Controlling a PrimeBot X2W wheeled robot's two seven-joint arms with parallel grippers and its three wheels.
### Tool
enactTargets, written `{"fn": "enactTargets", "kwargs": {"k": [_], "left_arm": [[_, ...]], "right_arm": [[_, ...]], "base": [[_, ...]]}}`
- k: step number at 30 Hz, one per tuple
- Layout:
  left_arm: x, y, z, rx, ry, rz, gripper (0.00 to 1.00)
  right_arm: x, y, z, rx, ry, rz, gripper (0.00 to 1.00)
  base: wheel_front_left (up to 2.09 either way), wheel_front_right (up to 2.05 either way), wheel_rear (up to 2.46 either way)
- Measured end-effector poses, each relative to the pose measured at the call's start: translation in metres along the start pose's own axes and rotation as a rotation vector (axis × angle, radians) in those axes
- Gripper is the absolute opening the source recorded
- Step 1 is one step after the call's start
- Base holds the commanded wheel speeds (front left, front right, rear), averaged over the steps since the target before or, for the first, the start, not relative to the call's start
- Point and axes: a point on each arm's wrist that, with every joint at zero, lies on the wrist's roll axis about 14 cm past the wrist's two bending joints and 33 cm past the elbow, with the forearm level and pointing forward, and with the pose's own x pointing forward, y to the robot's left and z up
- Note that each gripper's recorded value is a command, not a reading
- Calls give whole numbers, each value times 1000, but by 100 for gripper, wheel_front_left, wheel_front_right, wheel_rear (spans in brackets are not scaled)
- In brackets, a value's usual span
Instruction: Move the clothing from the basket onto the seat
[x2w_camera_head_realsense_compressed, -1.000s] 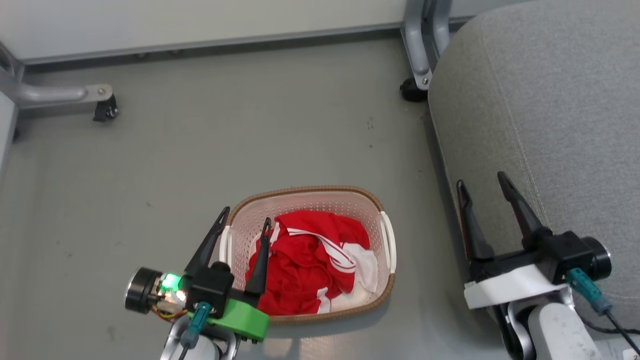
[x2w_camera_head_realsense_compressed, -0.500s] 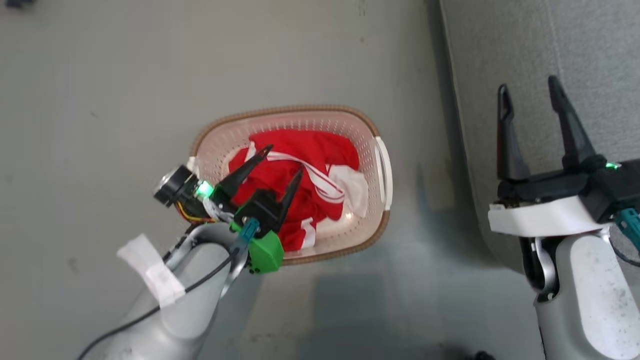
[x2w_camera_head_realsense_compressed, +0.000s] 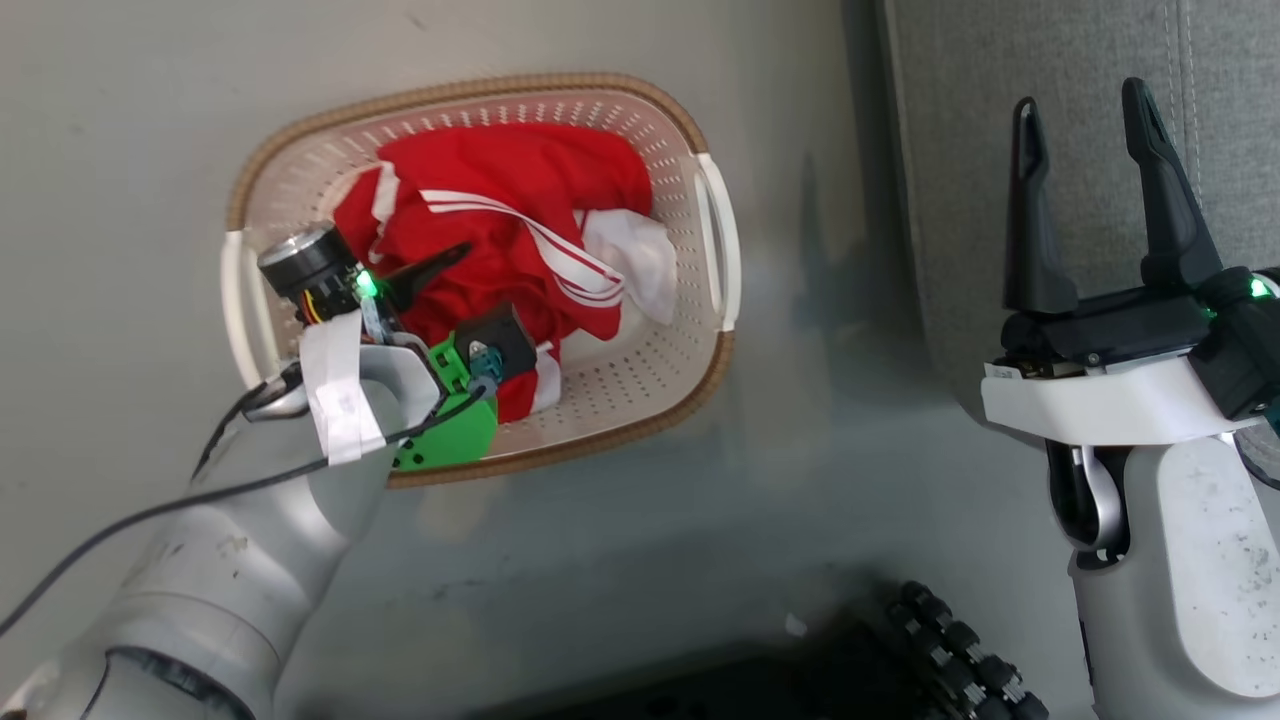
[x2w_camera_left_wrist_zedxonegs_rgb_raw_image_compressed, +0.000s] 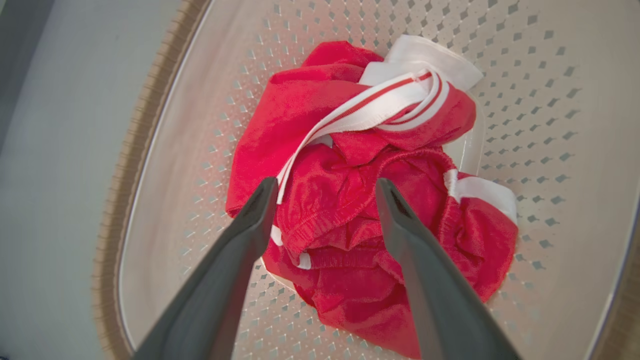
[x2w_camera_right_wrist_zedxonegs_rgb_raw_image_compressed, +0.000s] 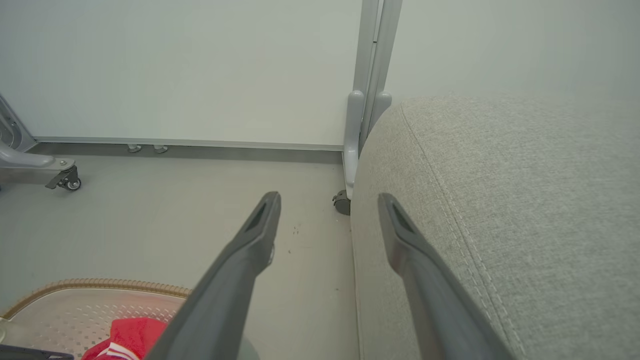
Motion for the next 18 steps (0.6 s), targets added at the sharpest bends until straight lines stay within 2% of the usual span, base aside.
{"fn": "enactTargets", "kwargs": {"k": [8, 18], "left_arm": [[39, -18, -21, 92, 44, -123, 100], [76, -26, -52, 86, 130, -176, 100]], "right_arm": [[-4, 0, -33, 6, 84, 5, 100], [-4, -9, -62, 11, 149, -13, 100]], "base": [[0, 0, 0], [0, 0, 0]]}}
